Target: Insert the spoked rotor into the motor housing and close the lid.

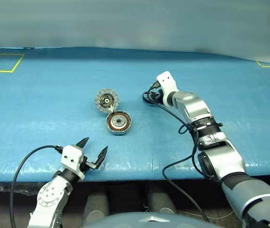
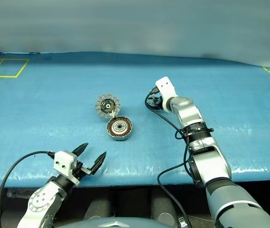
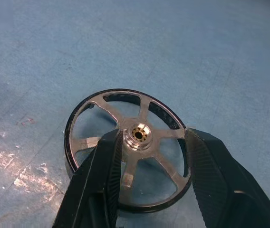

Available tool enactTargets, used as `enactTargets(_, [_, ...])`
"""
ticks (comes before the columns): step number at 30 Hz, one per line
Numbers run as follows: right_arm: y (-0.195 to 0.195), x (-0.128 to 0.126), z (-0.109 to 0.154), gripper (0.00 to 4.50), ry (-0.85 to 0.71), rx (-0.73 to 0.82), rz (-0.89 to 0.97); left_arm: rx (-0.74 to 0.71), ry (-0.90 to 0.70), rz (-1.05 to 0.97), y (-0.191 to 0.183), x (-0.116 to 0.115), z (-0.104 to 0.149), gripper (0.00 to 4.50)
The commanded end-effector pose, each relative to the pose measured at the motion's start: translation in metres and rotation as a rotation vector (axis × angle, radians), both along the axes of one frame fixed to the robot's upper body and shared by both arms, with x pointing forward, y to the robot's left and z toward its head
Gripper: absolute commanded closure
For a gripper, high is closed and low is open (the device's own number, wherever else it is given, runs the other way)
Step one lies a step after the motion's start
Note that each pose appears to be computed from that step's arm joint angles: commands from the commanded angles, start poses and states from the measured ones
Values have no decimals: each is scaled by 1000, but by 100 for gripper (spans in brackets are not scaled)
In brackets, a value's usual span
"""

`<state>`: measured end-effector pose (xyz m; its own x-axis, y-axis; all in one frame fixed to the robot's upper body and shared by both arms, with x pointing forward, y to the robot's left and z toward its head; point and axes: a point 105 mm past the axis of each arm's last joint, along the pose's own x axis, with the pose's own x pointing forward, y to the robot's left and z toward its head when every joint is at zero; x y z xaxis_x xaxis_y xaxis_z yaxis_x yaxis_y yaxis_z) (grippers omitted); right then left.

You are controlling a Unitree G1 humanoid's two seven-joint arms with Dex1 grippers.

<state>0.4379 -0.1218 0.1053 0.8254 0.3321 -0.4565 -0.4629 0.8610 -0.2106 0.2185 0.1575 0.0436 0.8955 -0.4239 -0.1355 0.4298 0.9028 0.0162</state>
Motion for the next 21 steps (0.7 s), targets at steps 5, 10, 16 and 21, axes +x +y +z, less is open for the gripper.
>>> enactTargets(5, [-1,4,17,234,-42,-5,20,-9,-43,-9,-4,1,9,0])
enactTargets(10, [6,-1,11,234,-13,-18,60,-9,-44,-7,-5,1,10,0])
enactTargets(16, [6,-3,9,234,8,-25,72,-12,-44,-6,-6,1,9,0])
enactTargets(21, [2,-7,3,234,35,-39,72,-17,-43,-7,-6,0,9,0])
